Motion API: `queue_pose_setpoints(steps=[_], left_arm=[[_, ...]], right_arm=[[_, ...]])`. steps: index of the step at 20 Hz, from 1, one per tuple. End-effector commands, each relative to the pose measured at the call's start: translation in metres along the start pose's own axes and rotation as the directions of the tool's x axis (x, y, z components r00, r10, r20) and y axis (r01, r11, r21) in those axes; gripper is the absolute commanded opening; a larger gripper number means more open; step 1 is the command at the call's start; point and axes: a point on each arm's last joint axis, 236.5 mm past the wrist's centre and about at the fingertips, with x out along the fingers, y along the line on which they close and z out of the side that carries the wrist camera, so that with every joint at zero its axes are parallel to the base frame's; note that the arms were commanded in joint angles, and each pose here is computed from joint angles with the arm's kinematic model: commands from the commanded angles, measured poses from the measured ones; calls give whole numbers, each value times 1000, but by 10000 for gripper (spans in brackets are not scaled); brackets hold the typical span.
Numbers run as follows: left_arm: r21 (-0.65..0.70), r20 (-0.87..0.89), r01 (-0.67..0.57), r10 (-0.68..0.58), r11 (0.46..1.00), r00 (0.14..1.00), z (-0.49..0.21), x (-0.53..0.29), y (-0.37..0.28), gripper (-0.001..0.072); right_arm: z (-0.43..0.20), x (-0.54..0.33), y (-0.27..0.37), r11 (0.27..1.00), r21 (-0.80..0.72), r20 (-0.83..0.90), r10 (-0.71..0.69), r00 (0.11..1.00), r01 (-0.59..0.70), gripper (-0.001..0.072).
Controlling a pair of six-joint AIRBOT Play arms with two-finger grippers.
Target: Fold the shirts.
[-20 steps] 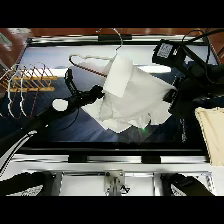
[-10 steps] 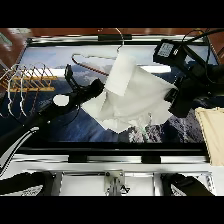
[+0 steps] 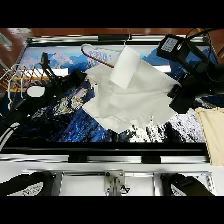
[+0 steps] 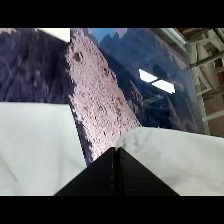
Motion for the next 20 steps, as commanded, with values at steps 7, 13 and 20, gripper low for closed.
queue_pose_setpoints(steps=[7,13,20], left_arm=[[51,158,56,-63,997,985,82,-36,-31,46],[78,194,58,-72,995,978,100,-42,-36,46],[230,166,117,-158,966,973,106,-55,-72,46]], right_arm=[[12,7,14,997,-12,35,75,997,-75,86],[15,9,15,996,-41,40,86,996,-84,85],[7,10,6,998,-33,7,47,999,-47,86]])
